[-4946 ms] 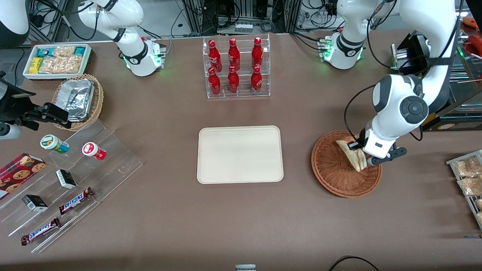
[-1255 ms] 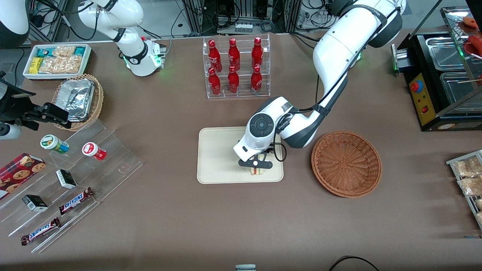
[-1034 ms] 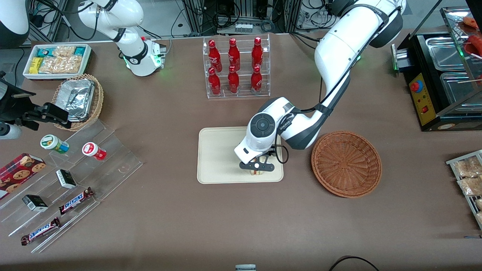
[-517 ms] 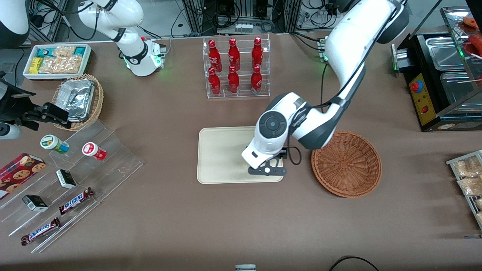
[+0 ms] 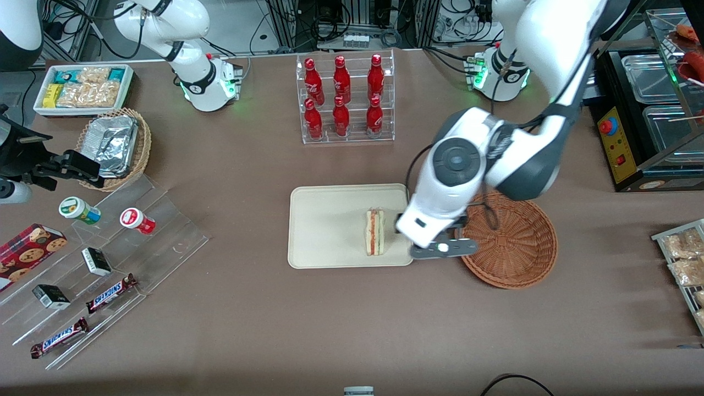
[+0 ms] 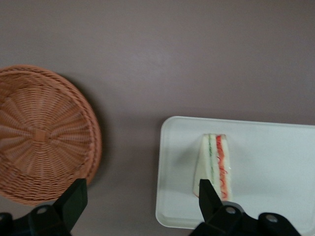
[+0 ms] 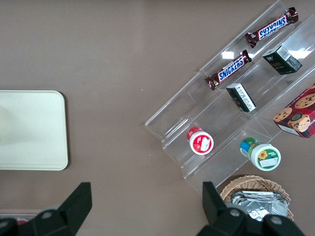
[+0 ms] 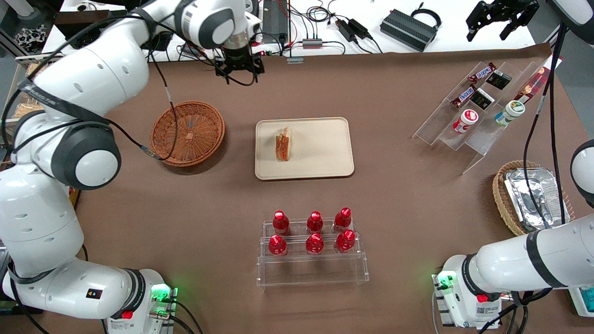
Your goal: Place sandwich from basket to tray
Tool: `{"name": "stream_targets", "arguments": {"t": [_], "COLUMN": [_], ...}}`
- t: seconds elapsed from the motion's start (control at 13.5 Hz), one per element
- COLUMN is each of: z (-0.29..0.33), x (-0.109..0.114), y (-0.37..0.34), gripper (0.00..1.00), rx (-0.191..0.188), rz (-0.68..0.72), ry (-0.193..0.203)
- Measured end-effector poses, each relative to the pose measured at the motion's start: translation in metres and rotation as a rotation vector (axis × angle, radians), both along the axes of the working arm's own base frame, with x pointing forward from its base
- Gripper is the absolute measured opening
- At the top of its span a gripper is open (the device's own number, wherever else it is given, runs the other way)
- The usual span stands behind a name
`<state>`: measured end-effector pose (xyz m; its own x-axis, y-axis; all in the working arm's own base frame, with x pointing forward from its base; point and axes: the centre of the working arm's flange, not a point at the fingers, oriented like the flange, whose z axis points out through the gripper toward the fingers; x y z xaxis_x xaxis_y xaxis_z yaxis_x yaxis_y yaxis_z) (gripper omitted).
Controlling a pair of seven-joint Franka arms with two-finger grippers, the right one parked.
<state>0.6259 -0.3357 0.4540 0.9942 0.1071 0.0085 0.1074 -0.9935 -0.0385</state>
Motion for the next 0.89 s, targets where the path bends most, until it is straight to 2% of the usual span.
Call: {"name": "stream_targets", "arguments": {"t": [0.3, 0.52, 0.74, 0.89], "z": [0.036, 0.059, 0.077, 0.088], "x": [0.012, 0.017, 0.012, 0.006], "y": [0.061, 0.098, 0.127, 0.146], "gripper": [1.0, 1.0, 1.0, 1.0], "rx": [0.025, 0.023, 0.046, 0.045], "rz": [0.091, 0.15, 0.183, 0.167], "ry": [-0.004, -0.01, 0.017, 0.057]}}
